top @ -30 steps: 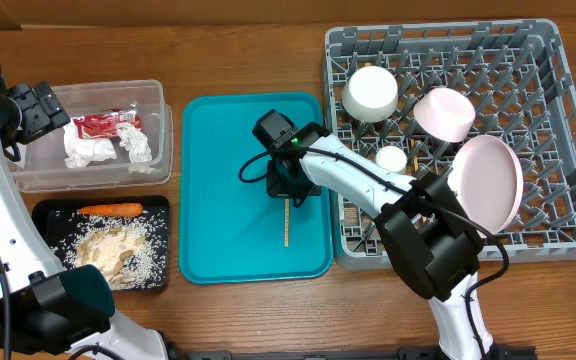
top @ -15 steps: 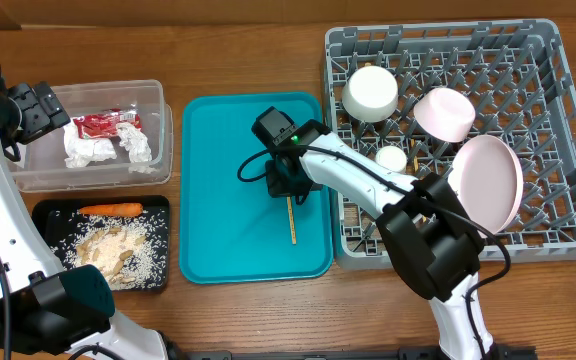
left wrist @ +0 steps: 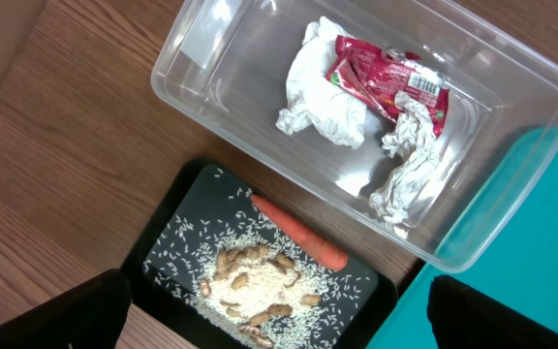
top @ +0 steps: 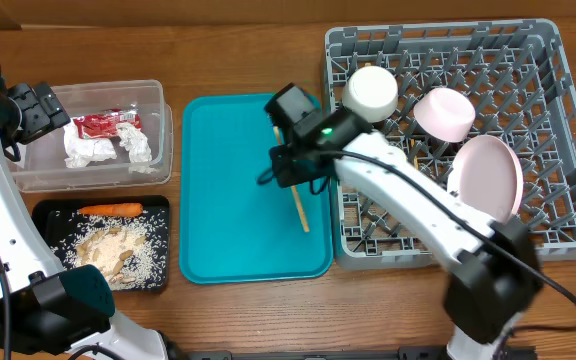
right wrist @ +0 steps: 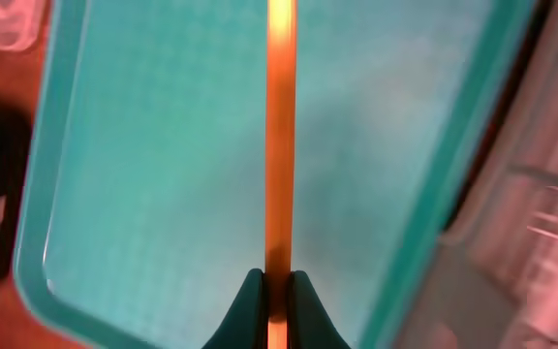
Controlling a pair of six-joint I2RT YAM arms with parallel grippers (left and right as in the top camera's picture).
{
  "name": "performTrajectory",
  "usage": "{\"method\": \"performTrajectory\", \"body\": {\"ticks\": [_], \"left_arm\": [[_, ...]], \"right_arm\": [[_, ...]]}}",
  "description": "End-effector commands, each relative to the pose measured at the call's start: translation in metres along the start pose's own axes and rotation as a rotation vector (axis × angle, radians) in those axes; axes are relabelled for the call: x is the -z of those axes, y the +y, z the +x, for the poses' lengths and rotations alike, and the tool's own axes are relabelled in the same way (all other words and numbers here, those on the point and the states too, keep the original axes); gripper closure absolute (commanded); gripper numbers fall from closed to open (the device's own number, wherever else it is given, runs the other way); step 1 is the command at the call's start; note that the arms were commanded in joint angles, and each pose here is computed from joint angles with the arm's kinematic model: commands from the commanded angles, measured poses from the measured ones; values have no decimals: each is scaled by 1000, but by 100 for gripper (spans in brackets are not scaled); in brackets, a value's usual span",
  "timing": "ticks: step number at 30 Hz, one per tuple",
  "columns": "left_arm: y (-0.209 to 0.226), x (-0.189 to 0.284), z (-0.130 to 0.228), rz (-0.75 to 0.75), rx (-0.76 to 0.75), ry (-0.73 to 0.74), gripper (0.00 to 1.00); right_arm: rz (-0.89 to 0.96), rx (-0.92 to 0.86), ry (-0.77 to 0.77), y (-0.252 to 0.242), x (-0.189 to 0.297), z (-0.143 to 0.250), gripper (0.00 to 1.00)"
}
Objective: Sort waste into correct bins and load items into the dishwasher
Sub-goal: 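Carry the second chopstick with the right gripper into the rack, then lower the second chopstick upright between the rack tines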
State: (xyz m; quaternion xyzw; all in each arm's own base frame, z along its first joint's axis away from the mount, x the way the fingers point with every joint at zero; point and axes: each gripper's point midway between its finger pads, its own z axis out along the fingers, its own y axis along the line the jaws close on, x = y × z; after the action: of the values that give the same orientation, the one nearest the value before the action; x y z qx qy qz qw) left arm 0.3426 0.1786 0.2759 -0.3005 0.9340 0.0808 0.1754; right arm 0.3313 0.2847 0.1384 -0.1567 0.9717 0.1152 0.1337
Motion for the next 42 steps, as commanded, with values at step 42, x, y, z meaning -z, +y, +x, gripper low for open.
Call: {"method": "performTrajectory", "body": {"ticks": [42], "left_arm": [[3, 12, -4, -7, -10, -38, 0]], "right_arm": [[314, -257, 382, -220, 88, 115, 96]]}}
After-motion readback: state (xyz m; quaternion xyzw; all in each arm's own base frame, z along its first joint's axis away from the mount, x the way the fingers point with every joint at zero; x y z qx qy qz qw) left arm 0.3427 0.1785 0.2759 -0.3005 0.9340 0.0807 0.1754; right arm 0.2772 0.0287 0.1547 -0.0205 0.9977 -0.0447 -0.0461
